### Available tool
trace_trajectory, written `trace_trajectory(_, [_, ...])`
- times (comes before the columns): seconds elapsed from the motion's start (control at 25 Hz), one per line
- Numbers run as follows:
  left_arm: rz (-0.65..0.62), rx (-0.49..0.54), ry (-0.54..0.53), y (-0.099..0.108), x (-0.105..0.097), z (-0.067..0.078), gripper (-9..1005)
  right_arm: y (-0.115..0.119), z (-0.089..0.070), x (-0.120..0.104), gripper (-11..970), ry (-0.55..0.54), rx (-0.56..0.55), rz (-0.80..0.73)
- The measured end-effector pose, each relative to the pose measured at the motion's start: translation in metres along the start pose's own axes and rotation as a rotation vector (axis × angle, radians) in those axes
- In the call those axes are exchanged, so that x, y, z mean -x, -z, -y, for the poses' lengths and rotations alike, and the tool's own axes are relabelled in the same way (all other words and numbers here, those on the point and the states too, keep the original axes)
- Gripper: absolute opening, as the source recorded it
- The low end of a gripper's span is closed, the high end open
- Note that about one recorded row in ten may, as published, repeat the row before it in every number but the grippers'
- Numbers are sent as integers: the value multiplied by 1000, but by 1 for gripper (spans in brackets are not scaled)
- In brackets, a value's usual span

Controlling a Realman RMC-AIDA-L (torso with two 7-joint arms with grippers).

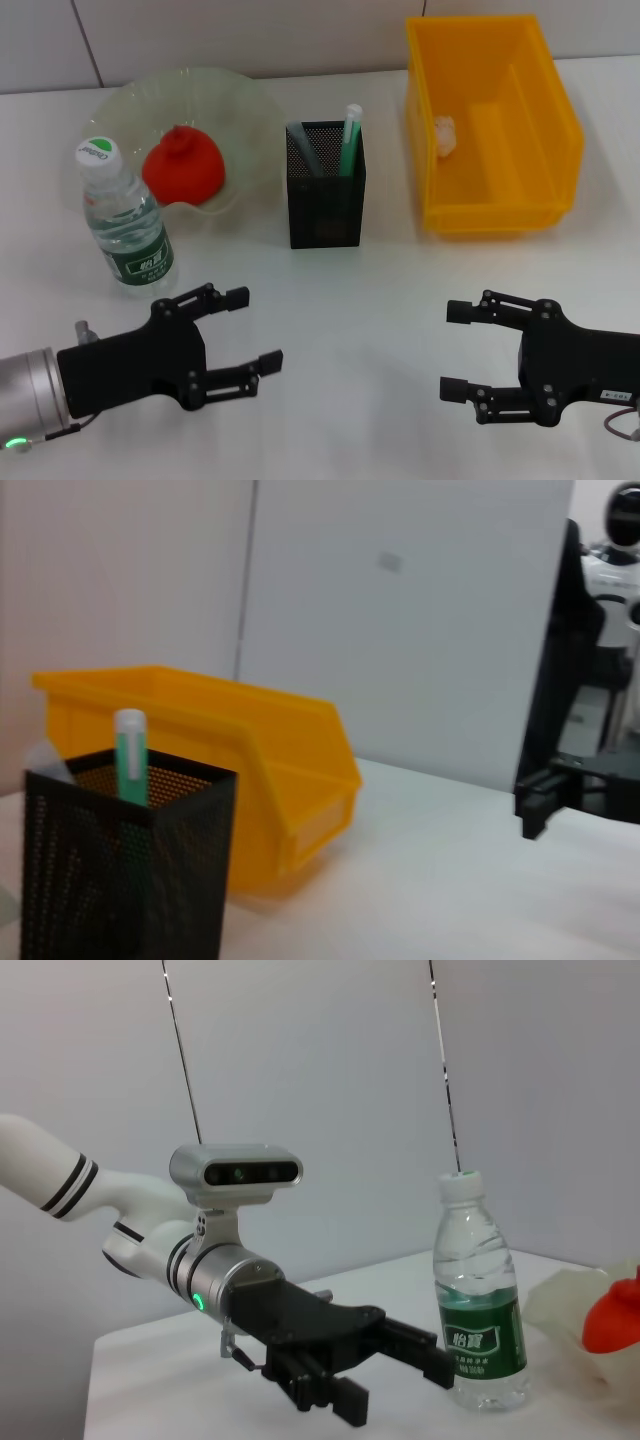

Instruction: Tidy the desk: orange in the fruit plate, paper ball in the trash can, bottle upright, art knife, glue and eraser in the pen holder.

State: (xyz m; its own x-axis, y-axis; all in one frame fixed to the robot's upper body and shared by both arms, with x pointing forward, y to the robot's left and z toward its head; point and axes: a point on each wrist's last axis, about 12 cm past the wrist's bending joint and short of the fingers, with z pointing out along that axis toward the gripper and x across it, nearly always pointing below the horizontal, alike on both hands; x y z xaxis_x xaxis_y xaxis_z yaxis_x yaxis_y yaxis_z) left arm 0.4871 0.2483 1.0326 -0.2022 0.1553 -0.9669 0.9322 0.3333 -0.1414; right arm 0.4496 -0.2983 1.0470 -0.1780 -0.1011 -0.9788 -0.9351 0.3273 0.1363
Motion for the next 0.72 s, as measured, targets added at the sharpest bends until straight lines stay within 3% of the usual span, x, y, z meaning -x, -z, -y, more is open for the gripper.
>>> trace_trajectory(0.72, [9, 11, 18, -1, 1, -1, 867, 0, 0, -2, 834, -10, -12, -9])
